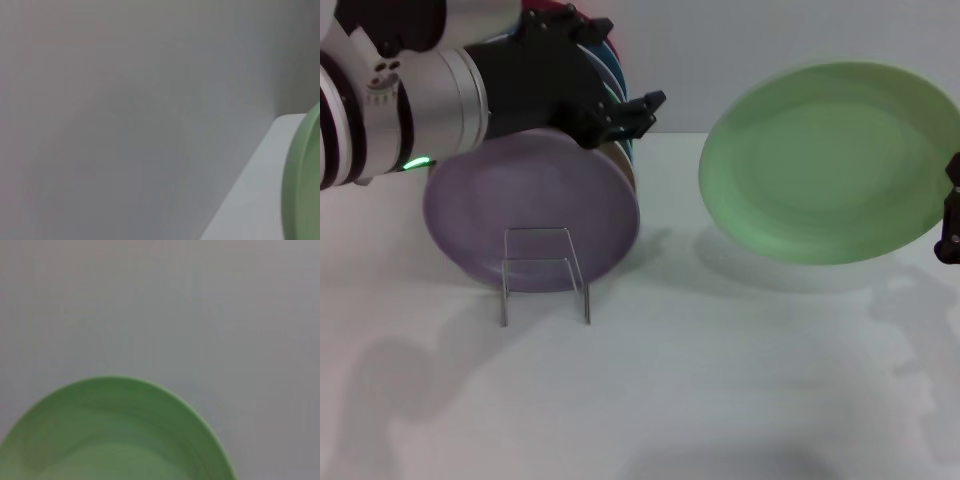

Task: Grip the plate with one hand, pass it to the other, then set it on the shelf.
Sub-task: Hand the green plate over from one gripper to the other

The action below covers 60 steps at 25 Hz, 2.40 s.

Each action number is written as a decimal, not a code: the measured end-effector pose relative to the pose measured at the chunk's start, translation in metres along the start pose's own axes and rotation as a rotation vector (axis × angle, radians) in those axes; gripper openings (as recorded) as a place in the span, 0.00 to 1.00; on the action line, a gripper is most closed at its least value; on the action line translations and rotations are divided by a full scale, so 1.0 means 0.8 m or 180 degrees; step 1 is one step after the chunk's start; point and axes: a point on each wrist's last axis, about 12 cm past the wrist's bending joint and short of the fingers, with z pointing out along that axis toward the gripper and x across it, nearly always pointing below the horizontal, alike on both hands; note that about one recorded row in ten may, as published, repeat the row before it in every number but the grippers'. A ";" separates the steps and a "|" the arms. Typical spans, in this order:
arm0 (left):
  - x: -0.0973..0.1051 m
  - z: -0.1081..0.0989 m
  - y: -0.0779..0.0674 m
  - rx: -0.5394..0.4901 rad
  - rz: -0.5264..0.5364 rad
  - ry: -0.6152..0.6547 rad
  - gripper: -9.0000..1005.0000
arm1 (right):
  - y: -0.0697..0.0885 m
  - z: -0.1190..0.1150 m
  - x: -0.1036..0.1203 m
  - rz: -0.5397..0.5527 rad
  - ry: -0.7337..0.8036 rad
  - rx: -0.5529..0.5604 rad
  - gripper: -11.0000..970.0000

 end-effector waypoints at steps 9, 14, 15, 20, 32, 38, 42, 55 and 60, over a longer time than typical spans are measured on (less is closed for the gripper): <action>-0.014 0.022 -0.032 0.0385 0.0067 -0.0044 0.79 | 0.002 0.006 0.003 -0.0004 0.0008 -0.0064 0.03; -0.016 0.034 -0.041 0.0435 0.0088 -0.0088 0.79 | 0.005 0.009 0.007 0.0001 0.0044 -0.0109 0.03; -0.016 0.036 -0.043 0.0441 0.0095 -0.0095 0.79 | 0.006 0.009 0.007 0.0007 0.0056 -0.0114 0.03; -0.014 0.044 -0.046 0.0425 0.0110 -0.0116 0.78 | 0.014 0.008 0.010 0.0034 0.0108 -0.0180 0.03; -0.017 0.054 -0.055 0.0391 0.0229 -0.0217 0.78 | 0.016 0.004 0.009 0.0080 0.0112 -0.0218 0.03; -0.016 0.057 -0.059 0.0397 0.0247 -0.0232 0.78 | 0.017 0.004 0.016 0.0089 0.0157 -0.0252 0.03; -0.015 0.057 -0.058 0.0386 0.0238 -0.0231 0.78 | 0.020 0.009 0.017 0.0088 0.0151 -0.0307 0.03; -0.010 0.057 -0.055 0.0345 0.0252 -0.0210 0.78 | 0.037 0.028 0.020 0.0089 0.0095 -0.0517 0.03; -0.007 0.058 -0.051 0.0290 0.0308 -0.0159 0.78 | 0.039 0.030 0.019 0.0097 0.0076 -0.0536 0.03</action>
